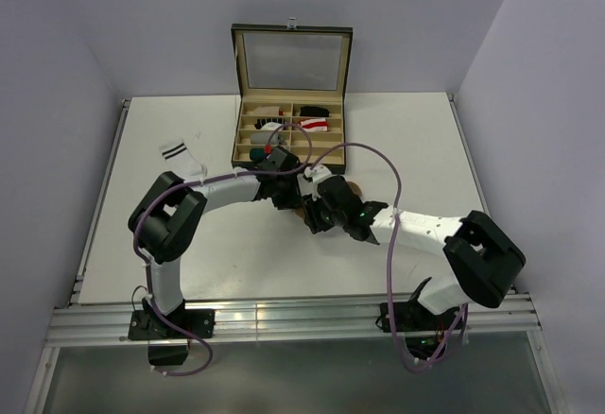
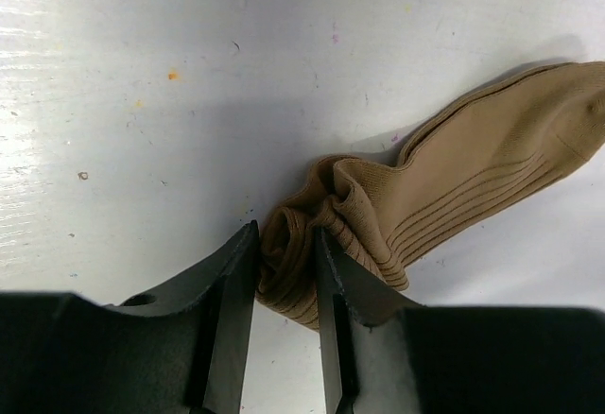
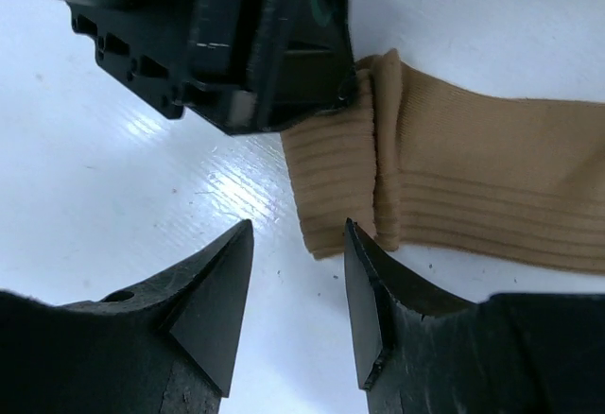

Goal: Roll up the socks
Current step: Roll the sock at the center of the board.

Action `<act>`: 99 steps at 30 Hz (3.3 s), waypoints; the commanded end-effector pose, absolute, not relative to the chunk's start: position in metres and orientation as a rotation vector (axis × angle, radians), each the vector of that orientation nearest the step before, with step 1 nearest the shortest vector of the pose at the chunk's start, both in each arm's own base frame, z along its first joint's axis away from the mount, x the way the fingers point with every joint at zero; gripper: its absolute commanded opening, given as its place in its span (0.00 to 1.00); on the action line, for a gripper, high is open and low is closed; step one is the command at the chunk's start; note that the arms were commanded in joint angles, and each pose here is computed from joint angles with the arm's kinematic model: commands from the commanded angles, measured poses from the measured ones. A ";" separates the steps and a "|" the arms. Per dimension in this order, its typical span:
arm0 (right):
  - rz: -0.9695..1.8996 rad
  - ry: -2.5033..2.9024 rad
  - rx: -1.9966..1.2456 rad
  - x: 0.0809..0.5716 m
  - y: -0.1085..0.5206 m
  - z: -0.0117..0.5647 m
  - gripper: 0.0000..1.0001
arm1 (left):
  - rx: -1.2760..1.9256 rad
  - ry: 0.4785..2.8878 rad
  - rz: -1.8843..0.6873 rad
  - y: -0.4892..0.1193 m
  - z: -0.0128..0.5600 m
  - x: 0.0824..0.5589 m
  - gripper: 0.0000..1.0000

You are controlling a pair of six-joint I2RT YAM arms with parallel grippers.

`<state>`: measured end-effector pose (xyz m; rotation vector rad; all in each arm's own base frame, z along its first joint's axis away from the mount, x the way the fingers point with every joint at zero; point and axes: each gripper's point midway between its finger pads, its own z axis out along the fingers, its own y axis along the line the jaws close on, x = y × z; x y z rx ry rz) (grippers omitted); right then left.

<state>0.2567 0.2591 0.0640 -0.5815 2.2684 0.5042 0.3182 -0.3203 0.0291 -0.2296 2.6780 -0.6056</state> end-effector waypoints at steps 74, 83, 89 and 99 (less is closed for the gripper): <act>1.502 2.620 0.275 0.228 0.243 -0.006 0.00 | -0.267 2.581 -0.823 -0.318 0.060 0.282 0.62; 1.461 2.630 0.269 0.232 0.241 -0.009 0.00 | -0.298 2.551 -0.786 -0.308 0.063 0.278 0.70; 1.466 2.627 0.269 0.232 0.241 -0.008 0.00 | -0.284 2.415 -0.858 -0.302 0.091 0.284 0.74; 1.470 2.617 0.263 0.233 0.242 -0.006 0.00 | -0.079 2.479 -0.896 -0.318 0.073 0.274 0.64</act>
